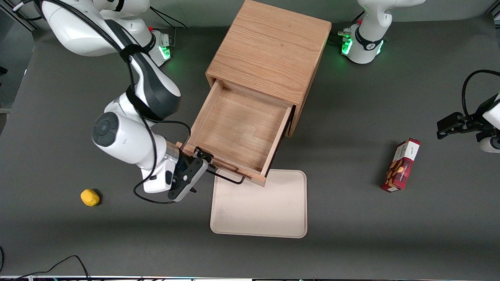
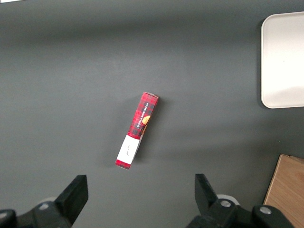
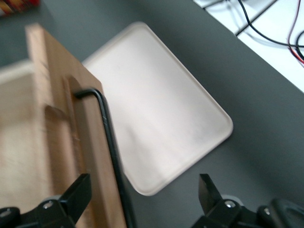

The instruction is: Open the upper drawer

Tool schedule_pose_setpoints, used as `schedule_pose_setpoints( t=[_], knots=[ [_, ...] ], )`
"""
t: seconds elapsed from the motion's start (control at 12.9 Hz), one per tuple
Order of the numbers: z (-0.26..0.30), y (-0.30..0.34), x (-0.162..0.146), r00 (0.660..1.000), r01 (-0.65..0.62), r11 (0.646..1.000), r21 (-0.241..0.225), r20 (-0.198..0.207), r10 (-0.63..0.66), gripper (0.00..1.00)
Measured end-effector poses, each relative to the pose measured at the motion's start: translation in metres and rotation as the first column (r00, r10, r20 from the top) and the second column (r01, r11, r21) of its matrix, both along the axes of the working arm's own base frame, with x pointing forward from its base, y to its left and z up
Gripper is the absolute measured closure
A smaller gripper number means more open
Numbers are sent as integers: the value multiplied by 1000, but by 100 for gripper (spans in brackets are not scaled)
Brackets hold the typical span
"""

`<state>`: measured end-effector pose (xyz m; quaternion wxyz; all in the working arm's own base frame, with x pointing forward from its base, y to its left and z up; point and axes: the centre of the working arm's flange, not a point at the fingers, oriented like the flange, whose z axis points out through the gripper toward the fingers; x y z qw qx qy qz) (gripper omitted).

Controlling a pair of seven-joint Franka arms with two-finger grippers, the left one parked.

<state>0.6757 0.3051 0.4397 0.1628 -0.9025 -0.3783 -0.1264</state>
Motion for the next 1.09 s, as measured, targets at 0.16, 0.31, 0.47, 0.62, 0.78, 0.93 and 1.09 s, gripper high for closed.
schedule_pose_setpoints(
  t=[0.16, 0.31, 0.47, 0.62, 0.78, 0.93, 1.09],
  knots=[
    [27, -14, 3, 999, 53, 997, 59, -4, -53, 0],
    [69, -41, -5, 995, 98, 994, 41, -22, -98, 0],
    [108, -89, -19, 988, 150, 988, -23, -40, -150, 0],
    [136, -140, -40, 943, 312, 943, -118, -86, -323, 0],
    [159, -180, -71, 860, 467, 852, -238, -103, -500, 0],
    [176, -217, -98, 792, 546, 767, -335, -92, -604, 0],
    [177, -253, -116, 737, 593, 711, -378, -101, -668, 0]
  ],
)
